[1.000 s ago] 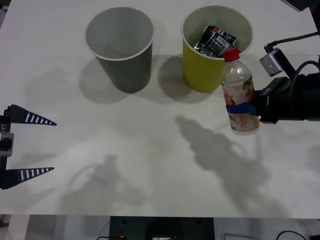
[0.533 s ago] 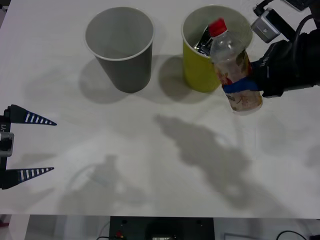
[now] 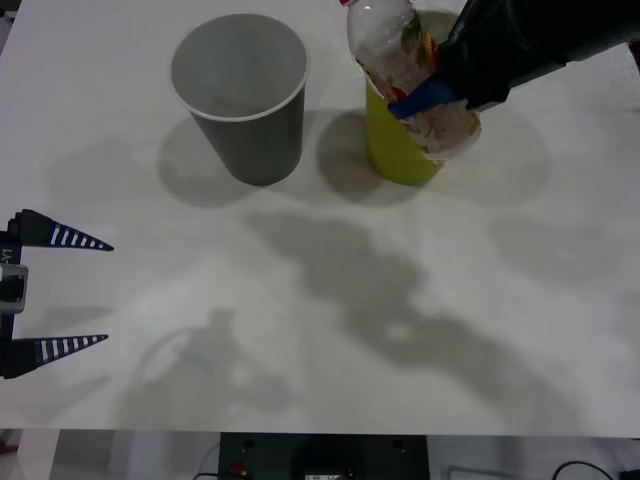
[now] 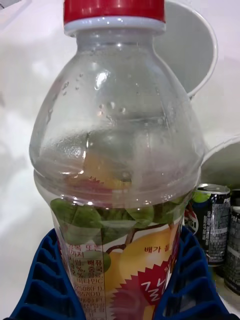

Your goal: Put the can into the green bin and the plastic bottle into the gray bin

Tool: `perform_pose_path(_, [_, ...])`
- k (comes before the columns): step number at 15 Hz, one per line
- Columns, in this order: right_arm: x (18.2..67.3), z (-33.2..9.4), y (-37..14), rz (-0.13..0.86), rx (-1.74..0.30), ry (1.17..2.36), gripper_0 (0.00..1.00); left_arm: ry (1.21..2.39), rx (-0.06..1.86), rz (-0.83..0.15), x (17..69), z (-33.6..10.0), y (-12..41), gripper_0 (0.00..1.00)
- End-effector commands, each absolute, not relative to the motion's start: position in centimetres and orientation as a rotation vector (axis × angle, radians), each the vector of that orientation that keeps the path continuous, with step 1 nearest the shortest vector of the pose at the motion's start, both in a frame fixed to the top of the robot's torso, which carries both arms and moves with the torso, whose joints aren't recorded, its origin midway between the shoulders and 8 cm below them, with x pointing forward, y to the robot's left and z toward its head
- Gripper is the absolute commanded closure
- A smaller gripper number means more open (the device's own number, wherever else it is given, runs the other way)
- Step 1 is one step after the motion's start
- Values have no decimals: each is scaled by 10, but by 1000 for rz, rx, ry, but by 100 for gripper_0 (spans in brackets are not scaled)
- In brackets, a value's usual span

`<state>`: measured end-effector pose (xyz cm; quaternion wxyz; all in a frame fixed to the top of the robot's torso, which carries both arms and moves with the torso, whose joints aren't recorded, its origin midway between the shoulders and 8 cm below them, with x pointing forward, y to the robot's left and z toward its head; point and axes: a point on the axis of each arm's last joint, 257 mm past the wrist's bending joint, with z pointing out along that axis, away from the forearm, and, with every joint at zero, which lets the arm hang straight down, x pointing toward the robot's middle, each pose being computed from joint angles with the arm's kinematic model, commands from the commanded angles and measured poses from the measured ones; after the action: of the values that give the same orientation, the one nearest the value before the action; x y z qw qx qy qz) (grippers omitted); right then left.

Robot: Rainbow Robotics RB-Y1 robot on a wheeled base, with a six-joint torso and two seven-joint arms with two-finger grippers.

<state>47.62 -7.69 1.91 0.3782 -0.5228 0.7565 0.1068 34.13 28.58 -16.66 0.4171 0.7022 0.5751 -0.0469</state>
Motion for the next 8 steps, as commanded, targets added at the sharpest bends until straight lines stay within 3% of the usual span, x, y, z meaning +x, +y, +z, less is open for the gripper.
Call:
perform_pose_path(1, [494,39,-48,252,-1348,1938,100,1444,1762,-118,341,-167,286,2])
perform_pose_path(8, [551,66,36,213,-1265,1971,100,1444,1762,-118,341,-167,286,2])
